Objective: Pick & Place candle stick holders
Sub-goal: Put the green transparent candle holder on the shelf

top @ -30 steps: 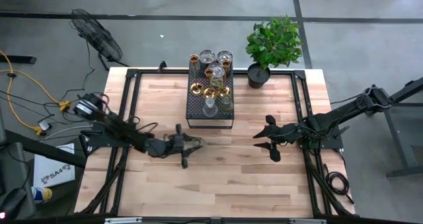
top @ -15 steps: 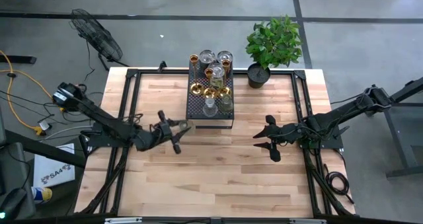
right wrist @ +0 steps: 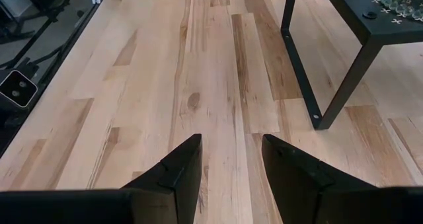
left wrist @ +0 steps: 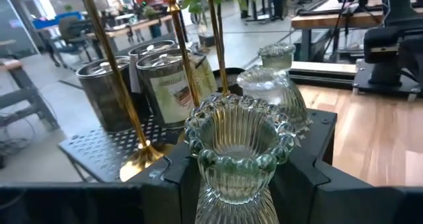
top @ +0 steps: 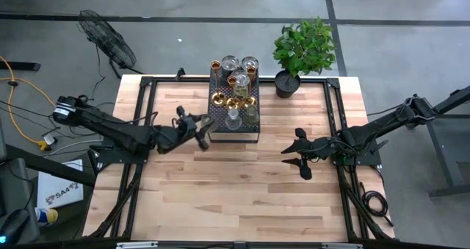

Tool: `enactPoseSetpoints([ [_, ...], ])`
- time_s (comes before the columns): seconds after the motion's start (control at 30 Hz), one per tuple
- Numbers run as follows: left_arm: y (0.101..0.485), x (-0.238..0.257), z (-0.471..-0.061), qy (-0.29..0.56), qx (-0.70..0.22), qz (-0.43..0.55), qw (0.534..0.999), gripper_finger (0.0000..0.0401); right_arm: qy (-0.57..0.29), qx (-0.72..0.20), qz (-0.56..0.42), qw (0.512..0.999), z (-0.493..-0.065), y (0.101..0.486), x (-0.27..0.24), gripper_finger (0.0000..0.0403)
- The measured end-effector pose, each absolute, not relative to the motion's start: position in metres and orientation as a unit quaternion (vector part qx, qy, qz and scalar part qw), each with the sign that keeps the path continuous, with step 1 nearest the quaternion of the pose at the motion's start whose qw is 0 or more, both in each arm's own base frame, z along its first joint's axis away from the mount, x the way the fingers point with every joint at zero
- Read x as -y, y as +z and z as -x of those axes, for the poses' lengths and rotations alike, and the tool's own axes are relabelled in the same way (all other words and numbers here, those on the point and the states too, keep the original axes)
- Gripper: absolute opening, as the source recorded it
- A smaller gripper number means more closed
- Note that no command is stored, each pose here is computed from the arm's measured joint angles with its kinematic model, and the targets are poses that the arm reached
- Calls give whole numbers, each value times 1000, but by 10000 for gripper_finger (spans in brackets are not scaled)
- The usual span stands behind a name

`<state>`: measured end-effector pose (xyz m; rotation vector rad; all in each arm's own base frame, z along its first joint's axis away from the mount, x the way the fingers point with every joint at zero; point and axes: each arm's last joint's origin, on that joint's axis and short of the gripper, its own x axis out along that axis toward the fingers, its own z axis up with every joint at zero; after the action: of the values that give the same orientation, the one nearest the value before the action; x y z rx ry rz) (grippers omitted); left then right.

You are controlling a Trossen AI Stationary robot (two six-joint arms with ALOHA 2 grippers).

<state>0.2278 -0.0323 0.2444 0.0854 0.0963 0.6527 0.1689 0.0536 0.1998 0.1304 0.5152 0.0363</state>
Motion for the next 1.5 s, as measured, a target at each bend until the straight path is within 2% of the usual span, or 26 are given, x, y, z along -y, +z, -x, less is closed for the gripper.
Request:
enactPoseSetpoints([
  [0.27,242,8,-233,311,-64,-38,947,136,18,-255,-64,965,-169,200,-54,150],
  [0.67,239,-10,-238,250,-72,-29,965,136,18,-255,-64,965,-169,200,-54,150],
  [1.5,235,-35,-239,243,-81,-24,966,136,18,-255,-64,965,-169,200,-54,150],
])
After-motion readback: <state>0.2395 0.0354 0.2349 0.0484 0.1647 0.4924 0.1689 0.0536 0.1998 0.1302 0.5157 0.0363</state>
